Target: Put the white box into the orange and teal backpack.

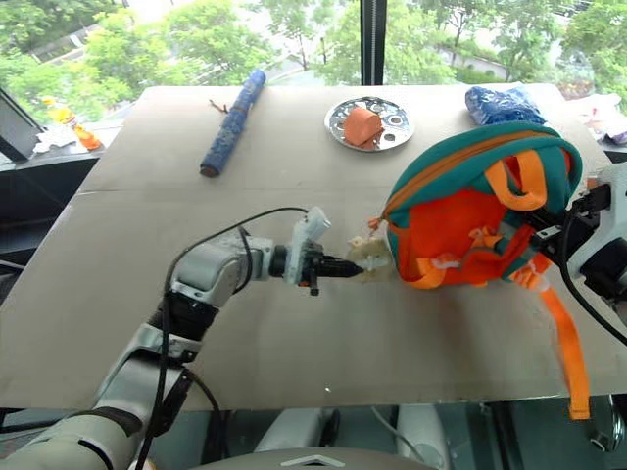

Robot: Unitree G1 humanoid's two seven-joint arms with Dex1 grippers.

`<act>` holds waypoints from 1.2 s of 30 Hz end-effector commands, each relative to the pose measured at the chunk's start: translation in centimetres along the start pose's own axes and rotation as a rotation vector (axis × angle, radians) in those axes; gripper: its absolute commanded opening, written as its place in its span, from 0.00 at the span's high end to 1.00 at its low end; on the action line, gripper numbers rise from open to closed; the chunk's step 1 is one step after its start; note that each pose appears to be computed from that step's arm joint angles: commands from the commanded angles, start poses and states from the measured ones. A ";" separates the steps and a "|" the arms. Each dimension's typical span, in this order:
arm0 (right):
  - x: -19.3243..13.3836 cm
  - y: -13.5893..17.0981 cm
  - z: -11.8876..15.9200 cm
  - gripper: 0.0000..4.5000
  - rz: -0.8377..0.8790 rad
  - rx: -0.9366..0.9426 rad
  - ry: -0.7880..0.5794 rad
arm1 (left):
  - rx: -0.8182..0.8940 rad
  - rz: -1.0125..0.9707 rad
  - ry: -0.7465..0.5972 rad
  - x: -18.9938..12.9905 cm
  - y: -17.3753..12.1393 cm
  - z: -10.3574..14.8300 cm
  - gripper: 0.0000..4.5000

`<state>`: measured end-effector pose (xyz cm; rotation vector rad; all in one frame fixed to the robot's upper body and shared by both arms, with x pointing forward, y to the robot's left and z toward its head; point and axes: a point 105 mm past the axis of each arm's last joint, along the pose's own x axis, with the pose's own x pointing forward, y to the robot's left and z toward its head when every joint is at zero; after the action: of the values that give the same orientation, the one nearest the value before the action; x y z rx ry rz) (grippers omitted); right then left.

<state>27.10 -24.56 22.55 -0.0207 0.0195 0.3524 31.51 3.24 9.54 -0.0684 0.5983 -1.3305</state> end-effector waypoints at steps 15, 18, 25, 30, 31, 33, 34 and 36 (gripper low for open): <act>-5.2 0.2 -3.9 0.23 -0.047 -0.254 0.188 | 0.232 0.053 -0.181 -4.4 -1.1 3.8 0.15; -7.0 0.8 -4.1 0.01 -0.029 -0.238 0.188 | 0.280 0.171 -0.265 -7.2 -1.0 3.5 0.00; -9.3 4.1 -4.9 0.01 0.144 -0.126 0.229 | 0.296 0.332 -0.391 -10.2 -0.8 0.7 0.00; -11.4 5.6 -8.3 0.01 0.210 -0.078 0.378 | 0.320 0.458 -0.417 -12.5 -0.6 -0.8 0.00; -11.8 5.1 -9.1 0.01 0.184 -0.078 0.398 | 0.304 0.487 -0.420 -13.5 -0.7 -1.5 0.00; -12.5 4.2 -10.0 0.01 0.136 -0.092 0.419 | 0.294 0.521 -0.395 -15.1 -1.3 -2.9 0.00; -12.7 3.8 -10.2 0.01 0.116 -0.107 0.414 | 0.287 0.535 -0.384 -15.6 -1.6 -3.5 0.00; -12.7 3.4 -10.2 0.01 0.100 -0.125 0.395 | 0.261 0.547 -0.361 -16.4 -2.2 -4.8 0.00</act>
<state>13.56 -26.22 11.80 -0.1625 0.4393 0.4265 26.30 19.26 10.81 0.0380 0.1734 -0.8001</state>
